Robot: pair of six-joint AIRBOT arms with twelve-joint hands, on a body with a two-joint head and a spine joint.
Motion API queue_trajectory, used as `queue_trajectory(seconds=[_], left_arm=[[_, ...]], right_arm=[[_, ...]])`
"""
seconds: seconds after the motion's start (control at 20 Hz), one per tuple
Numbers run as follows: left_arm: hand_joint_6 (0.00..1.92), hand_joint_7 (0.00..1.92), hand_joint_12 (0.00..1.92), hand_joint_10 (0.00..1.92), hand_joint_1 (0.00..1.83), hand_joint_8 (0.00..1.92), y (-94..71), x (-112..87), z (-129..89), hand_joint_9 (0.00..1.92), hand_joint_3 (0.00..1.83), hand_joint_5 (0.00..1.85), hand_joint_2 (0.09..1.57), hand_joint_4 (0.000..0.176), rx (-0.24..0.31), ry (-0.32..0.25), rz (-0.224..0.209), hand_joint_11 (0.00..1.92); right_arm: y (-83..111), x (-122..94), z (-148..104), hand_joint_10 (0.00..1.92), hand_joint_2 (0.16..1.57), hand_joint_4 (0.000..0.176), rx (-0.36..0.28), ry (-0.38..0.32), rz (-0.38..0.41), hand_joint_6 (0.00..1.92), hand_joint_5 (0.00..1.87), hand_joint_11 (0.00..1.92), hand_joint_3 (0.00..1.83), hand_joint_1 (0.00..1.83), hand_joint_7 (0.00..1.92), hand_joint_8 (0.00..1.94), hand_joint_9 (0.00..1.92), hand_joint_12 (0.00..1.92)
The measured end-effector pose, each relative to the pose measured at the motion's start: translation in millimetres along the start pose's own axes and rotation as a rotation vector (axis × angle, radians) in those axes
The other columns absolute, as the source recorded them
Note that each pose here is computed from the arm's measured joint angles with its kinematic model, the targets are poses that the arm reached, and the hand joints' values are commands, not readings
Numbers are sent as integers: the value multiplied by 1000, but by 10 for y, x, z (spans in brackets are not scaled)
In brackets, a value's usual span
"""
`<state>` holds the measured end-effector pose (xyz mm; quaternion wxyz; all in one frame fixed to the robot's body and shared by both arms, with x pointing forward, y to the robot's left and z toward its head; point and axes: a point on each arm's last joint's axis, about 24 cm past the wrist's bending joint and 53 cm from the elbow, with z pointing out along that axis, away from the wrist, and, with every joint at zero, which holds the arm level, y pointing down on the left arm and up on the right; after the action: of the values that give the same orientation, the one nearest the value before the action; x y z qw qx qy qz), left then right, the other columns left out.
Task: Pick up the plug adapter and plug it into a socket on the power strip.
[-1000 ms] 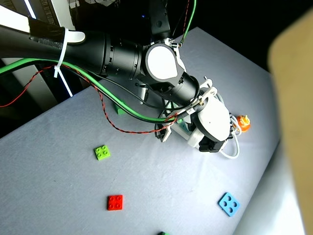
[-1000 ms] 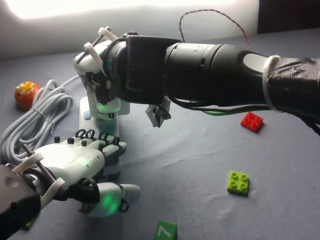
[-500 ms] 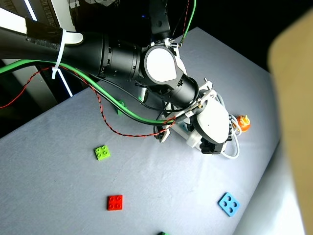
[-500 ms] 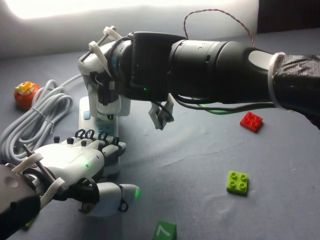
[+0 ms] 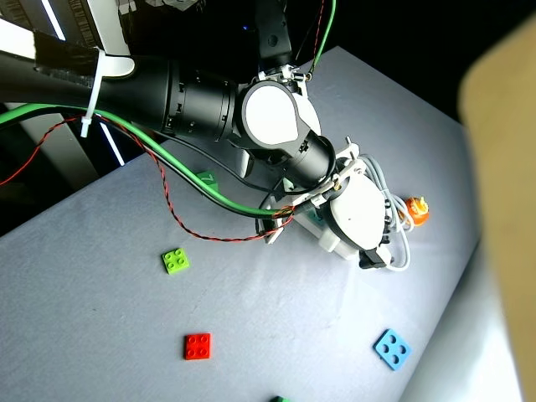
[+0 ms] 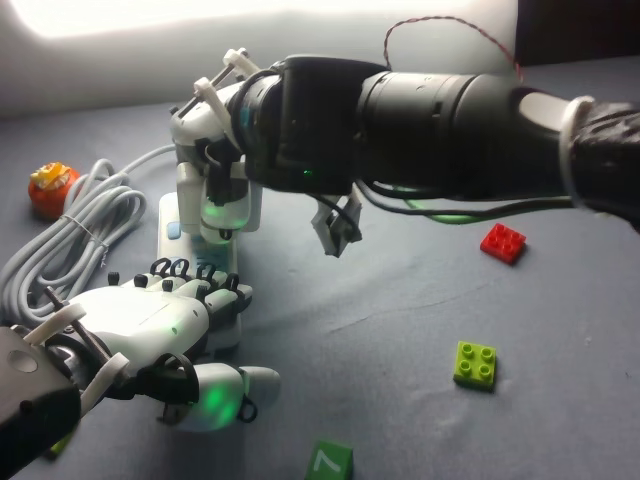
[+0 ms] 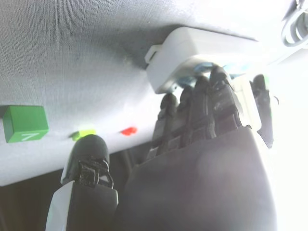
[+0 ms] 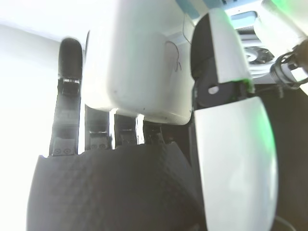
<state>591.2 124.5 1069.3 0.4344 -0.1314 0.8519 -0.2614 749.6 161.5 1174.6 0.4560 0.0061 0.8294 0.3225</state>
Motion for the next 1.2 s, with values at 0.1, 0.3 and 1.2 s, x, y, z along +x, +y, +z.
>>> queue_trajectory(seconds=[0.1, 0.3, 1.2], left_arm=[[0, 76, 30, 2, 0, 0, -3, -1, 0, 55, 2, 80, 1300, 0, 1, 0, -1, 15], [0, 65, 33, 0, 0, 0, -16, -16, 5, 44, 0, 74, 1296, 0, 4, -1, -5, 10], [3, 73, 60, 3, 0, 3, -389, -601, 23, 51, 1, 72, 1300, 0, 130, -40, -37, 9]], right_arm=[[17, -75, -79, 0, 931, 0, -10, -6, -3, 0, 338, 0, 0, 1000, 325, 0, 316, 870], [130, -260, -308, 0, 977, 0, -51, -23, -14, 1, 112, 0, 4, 882, 118, 2, 129, 475], [-852, -577, -1792, 0, 883, 0, -29, -118, -136, 0, 0, 0, 0, 796, 0, 0, 0, 107]])
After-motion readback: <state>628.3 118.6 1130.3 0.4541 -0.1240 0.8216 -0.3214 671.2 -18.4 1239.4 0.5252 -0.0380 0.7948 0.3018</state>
